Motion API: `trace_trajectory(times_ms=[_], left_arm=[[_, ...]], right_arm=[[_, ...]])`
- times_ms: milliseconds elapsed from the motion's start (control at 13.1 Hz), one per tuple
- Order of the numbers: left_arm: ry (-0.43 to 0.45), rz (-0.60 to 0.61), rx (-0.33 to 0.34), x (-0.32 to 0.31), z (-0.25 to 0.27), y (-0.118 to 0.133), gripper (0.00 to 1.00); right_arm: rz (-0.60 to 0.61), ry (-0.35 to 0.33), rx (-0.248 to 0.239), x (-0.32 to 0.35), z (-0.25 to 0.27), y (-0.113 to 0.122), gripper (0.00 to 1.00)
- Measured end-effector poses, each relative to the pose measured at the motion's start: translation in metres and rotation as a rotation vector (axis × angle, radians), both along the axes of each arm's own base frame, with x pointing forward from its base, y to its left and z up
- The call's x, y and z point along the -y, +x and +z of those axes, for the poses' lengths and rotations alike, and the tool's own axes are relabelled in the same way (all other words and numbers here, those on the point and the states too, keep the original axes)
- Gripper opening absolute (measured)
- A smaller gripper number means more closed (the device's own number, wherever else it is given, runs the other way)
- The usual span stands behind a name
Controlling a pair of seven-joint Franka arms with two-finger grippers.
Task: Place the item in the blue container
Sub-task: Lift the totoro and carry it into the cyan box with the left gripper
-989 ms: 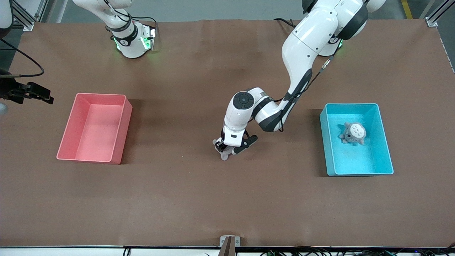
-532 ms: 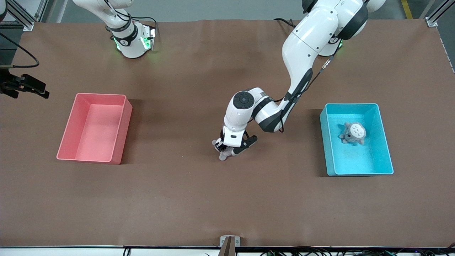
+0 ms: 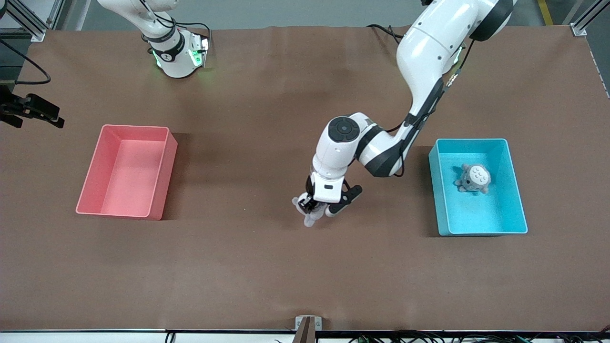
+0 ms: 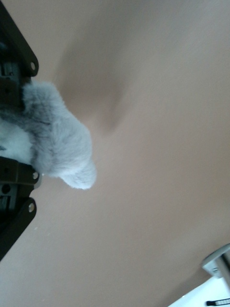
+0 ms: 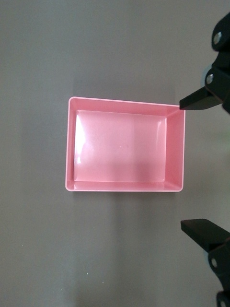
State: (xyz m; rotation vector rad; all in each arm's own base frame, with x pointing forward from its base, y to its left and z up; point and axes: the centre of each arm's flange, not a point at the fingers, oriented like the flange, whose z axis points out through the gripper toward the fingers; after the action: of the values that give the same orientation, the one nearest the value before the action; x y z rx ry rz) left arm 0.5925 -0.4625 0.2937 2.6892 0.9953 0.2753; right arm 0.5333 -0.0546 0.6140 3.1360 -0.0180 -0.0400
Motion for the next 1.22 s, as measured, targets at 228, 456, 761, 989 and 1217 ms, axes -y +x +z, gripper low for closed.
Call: trace_trajectory(times_ms=[228, 456, 761, 989, 1217], left_arm=[[0.103, -0.072, -0.044, -0.055, 0.038, -0.004, 0.28], [0.174, -0.194, -0.075, -0.137, 0.071, -0.01, 0.28], [0.259, -0.37, -0.138, -0.263, 0.086, -0.004, 0.28], [0.285, -0.508, -0.18, -0.343, 0.075, 0.008, 0.28], [0.265, -0.628, -0.2, -0.397, 0.052, 0.02, 0.28]], right_arm=[[0.008, 0.008, 0.01, -0.005, 0.0, 0.001, 1.0], [0.009, 0.009, 0.012, -0.006, 0.001, 0.001, 1.0], [0.009, 0.009, 0.015, -0.006, 0.003, 0.0, 1.0], [0.009, 0.01, 0.009, -0.006, 0.003, -0.001, 1.0], [0.01, 0.012, -0.005, -0.006, 0.001, -0.002, 1.0]])
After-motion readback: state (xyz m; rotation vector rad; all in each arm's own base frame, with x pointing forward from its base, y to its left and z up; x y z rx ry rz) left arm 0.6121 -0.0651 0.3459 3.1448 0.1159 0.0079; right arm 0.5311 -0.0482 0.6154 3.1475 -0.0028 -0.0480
